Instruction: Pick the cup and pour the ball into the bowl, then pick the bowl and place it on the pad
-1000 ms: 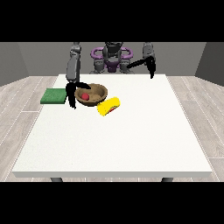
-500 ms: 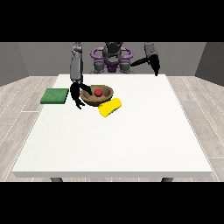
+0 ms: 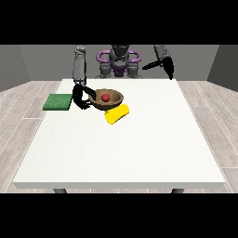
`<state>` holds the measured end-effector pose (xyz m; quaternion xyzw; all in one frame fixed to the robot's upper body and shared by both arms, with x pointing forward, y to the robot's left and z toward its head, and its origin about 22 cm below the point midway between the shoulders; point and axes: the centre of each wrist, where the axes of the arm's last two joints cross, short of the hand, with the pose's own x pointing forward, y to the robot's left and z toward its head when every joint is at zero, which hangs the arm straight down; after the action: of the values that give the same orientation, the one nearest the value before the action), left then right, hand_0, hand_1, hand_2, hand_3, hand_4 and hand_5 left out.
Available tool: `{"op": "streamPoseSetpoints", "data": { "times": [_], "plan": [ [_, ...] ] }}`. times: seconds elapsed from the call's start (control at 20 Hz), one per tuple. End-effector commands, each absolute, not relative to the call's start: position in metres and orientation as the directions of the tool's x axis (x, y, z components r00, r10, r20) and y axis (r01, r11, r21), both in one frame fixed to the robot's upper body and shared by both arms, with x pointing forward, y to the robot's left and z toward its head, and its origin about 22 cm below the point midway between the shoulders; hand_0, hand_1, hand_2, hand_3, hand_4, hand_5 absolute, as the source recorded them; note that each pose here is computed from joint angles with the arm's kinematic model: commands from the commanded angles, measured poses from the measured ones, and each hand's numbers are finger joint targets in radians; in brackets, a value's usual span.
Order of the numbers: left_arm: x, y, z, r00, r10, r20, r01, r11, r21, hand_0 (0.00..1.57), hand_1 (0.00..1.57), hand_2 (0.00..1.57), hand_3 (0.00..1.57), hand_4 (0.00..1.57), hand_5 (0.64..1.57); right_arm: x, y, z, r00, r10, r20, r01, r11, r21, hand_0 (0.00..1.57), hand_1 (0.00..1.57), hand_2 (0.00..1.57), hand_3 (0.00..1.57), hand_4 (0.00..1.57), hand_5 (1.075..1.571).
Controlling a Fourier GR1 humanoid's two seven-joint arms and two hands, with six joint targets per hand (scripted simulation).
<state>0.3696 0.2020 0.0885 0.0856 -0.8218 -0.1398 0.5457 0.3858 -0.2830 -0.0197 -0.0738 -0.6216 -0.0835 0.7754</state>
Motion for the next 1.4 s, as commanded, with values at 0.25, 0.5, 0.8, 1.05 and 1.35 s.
{"op": "streamPoseSetpoints", "data": {
  "times": [0.25,0.5,0.8,1.05,1.35],
  "plan": [
    [0.357,0.237,0.046,-0.306,-0.302,0.903,-0.039,0.952,0.305,0.0,0.0,0.0,0.0,0.0,1.57,0.405,-0.31,0.027,0.325,-0.065,0.943,0.198,0.98,0.0,1.57,1.57,1.57,1.57,1.05,1.553],
    [0.357,0.224,0.055,-0.338,-0.31,0.888,-0.058,0.949,0.31,0.0,0.0,0.0,0.0,0.0,1.57,0.392,-0.372,0.047,0.281,-0.054,0.958,0.219,0.976,-0.009,1.57,1.57,1.57,1.57,1.06,1.565],
    [0.359,0.255,0.034,-0.286,-0.324,0.902,-0.147,0.945,0.293,0.0,0.0,0.0,0.0,0.0,1.566,0.38,-0.364,0.027,0.287,-0.04,0.957,0.146,0.989,-0.002,1.57,1.57,1.57,1.57,1.06,1.56],
    [0.36,0.246,0.036,-0.392,-0.348,0.851,-0.162,0.937,0.308,0.0,0.0,0.0,0.0,0.0,1.565,0.367,-0.411,0.046,0.19,-0.106,0.976,0.173,0.982,0.073,1.57,1.57,1.57,1.57,1.07,1.563],
    [0.365,0.192,0.096,-0.57,-0.333,0.751,-0.171,0.942,0.288,0.0,0.0,0.0,0.0,0.0,1.564,0.35,-0.468,0.074,0.009,-0.118,0.993,0.251,0.962,0.112,1.57,1.57,1.57,1.44,1.03,1.563]
  ]
}}
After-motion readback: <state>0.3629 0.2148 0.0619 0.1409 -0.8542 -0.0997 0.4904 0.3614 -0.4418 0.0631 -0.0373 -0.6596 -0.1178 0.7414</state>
